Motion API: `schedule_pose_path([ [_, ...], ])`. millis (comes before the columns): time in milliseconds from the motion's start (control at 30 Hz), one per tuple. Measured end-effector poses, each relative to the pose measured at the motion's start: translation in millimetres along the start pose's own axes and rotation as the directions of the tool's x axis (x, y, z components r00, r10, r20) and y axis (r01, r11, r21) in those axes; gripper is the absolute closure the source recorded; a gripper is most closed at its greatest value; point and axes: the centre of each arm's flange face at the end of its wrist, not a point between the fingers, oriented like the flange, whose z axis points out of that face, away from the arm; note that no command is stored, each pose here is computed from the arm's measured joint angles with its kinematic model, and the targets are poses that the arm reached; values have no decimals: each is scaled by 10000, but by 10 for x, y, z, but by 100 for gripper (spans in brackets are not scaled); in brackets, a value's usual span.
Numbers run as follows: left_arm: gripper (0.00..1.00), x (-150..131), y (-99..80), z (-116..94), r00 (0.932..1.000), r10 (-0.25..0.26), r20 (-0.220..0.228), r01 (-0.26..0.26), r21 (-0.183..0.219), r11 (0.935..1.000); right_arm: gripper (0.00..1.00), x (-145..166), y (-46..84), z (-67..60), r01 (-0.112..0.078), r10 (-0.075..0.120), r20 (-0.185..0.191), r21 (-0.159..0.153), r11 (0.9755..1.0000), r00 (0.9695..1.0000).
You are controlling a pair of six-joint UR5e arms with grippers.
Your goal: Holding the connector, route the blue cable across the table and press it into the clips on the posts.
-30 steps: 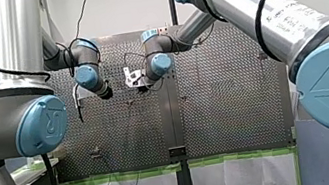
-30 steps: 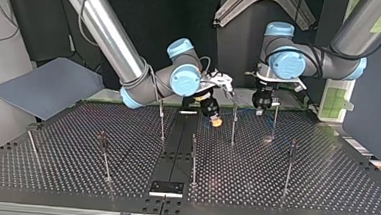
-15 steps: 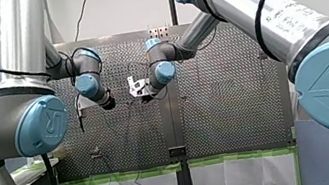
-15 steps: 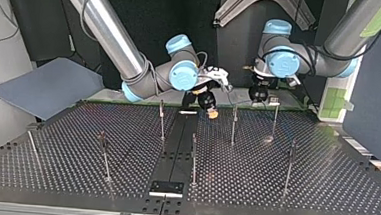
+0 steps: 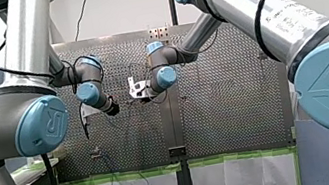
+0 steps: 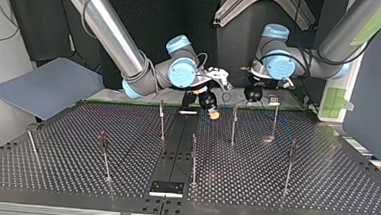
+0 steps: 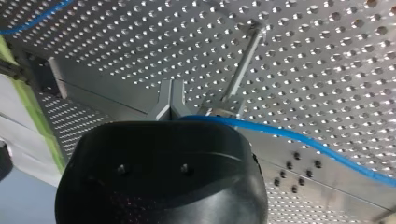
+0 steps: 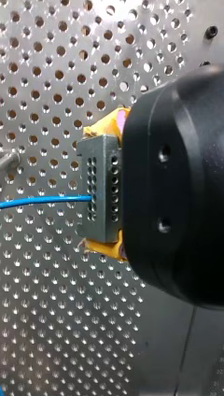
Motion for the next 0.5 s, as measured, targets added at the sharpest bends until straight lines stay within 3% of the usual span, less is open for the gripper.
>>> schedule_pose_path([
  [167,100,-64,-2,52,9998,-109,137,107,148,9998,100,11,30,15,-135,135,-106,6,9999,9999],
  [367,100,34,3,129,9998,-152,-105,156,349,9993,100,6,92,19,-243,243,-103,-55,9997,9997],
  [500,100,7,2,182,9998,-180,-4,180,414,9990,100,2,148,23,-275,273,-99,-124,9995,9996],
])
